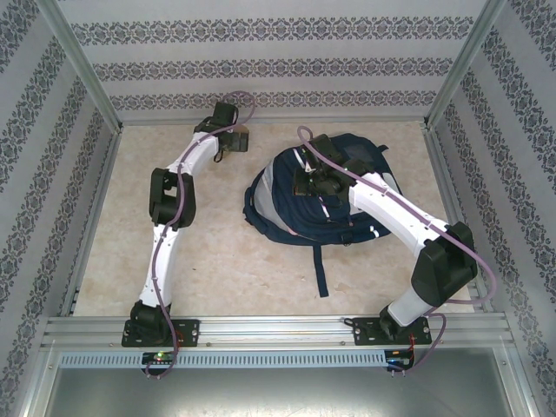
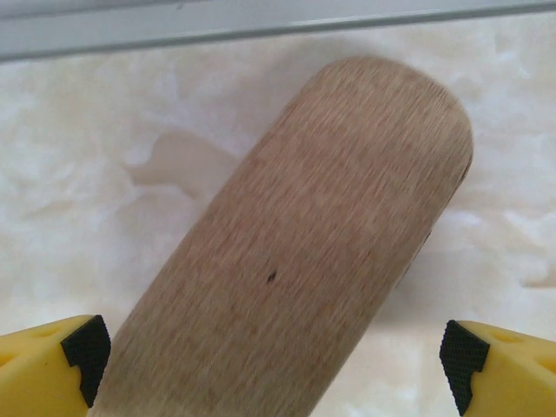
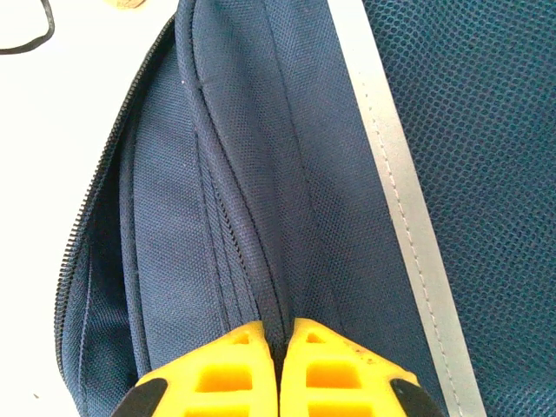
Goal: Pack the student bag
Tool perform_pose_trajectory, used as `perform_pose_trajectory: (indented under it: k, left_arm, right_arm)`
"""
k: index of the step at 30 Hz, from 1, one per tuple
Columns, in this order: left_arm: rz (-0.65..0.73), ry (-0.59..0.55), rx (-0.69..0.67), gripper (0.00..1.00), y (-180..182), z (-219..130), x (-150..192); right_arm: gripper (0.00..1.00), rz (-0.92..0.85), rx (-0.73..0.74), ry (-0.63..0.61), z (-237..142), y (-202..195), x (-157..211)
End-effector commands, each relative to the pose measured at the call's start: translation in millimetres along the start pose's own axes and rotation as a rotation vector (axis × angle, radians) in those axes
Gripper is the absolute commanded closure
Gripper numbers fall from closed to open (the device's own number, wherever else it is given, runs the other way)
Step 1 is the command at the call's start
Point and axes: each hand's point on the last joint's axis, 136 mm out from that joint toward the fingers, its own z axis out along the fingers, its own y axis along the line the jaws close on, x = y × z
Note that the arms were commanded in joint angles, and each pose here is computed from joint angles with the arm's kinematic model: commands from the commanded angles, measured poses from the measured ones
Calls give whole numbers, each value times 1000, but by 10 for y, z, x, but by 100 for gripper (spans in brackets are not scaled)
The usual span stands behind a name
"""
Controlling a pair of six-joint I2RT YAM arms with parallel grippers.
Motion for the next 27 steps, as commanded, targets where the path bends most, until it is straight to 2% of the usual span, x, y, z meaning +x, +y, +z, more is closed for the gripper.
perform_pose_trajectory:
  k: [1, 5, 7, 12, 15, 18, 21, 27]
  left_arm:
    - [68, 67, 29, 0, -5, 40, 76]
    - [58, 78, 61, 0, -69, 58, 79]
    - [60, 111, 111, 4, -150, 50, 164]
    - [43, 213, 163, 18, -250, 105, 459]
    - [42, 248, 121, 27, -194, 87, 551]
    - [40, 266, 87, 32, -149, 66, 616]
    - [36, 277, 51, 46, -91, 40, 654]
    - [-3, 301, 67, 55, -109, -164, 761]
  right_arm:
    - [99, 21, -12, 1, -144, 63, 61]
    - [98, 29, -14, 1, -123, 61, 36]
    - [98, 31, -19, 5, -97, 70, 30]
    - [98, 31, -36, 17, -56, 108, 33]
    - [98, 33, -38, 16, -58, 111, 35]
    - [97, 38, -47, 19, -51, 117, 60]
    - [97, 38, -50, 23, -46, 129, 82]
    - [98, 15, -59, 9, -99, 176, 59]
